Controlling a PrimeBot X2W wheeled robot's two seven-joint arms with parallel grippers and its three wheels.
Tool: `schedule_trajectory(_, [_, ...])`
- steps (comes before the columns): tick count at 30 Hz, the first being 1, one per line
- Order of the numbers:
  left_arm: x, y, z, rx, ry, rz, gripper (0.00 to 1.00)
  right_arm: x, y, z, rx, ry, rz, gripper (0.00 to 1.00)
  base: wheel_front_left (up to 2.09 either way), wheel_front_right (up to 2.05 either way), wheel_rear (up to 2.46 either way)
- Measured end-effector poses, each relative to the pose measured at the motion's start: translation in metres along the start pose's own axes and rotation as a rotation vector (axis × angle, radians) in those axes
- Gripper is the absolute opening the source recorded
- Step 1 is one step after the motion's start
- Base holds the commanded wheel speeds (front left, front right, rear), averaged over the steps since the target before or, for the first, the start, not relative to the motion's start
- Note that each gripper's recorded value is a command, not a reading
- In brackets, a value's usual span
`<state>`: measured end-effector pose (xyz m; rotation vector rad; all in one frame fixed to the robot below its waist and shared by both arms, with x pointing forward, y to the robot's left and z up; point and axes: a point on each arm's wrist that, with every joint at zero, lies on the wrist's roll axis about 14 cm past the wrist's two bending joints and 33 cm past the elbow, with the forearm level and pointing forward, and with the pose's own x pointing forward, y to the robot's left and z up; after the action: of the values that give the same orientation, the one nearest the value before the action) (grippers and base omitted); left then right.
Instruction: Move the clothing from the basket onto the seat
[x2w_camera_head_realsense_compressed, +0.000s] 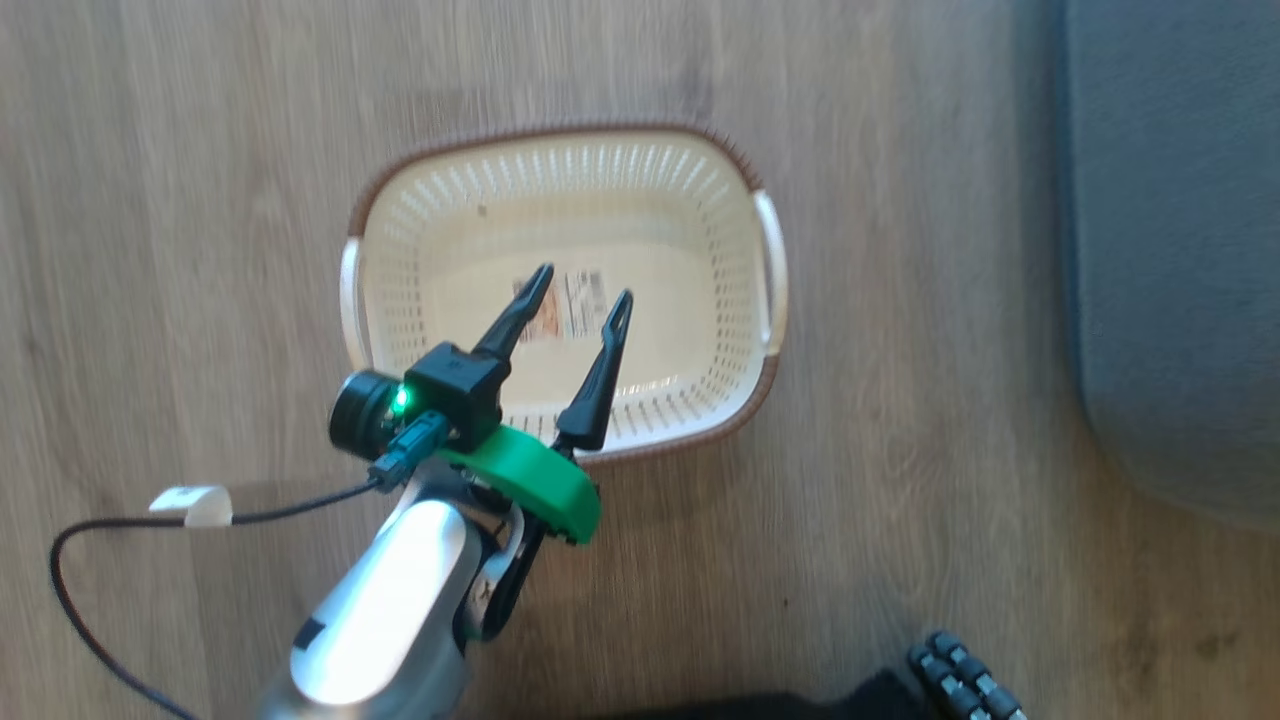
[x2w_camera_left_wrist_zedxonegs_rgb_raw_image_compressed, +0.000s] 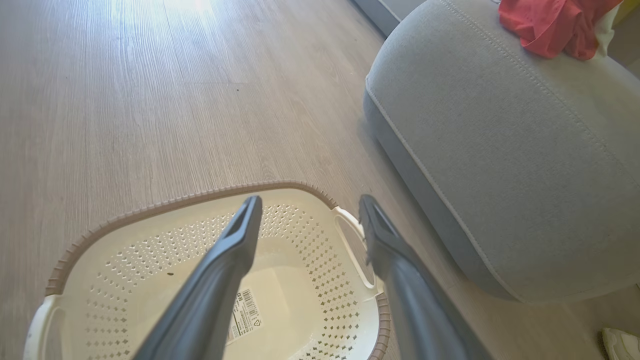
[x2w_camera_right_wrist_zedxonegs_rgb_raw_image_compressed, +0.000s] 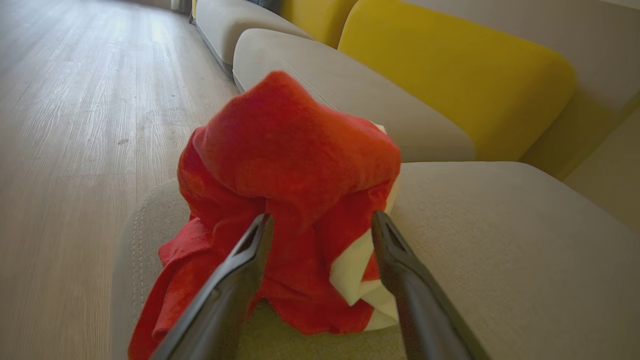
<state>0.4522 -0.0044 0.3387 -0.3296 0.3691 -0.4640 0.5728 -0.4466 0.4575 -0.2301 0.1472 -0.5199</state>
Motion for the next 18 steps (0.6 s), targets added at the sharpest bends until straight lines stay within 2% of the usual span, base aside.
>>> schedule_trajectory(3, [-0.01, -0.005, 0.01, -0.008, -0.01, 0.018, 1.0, -0.029, -0.006, 0.001, -0.002, 0.002, 0.034, 1.0, 0.0, 0.0, 0.0])
schedule_trajectory(7, [-0.034, -0.006, 0.02, -0.018, -0.019, 0.065, 1.0, -0.071, -0.005, 0.013, 0.056, -0.04, 0.091, 1.0, 0.0, 0.0, 0.0])
schedule_trajectory(18, [-0.116, 0.031, 0.075, 0.04, -0.181, 0.28, 1.0, -0.198, 0.043, 0.037, 0.274, -0.143, 0.301, 1.0, 0.0, 0.0, 0.0])
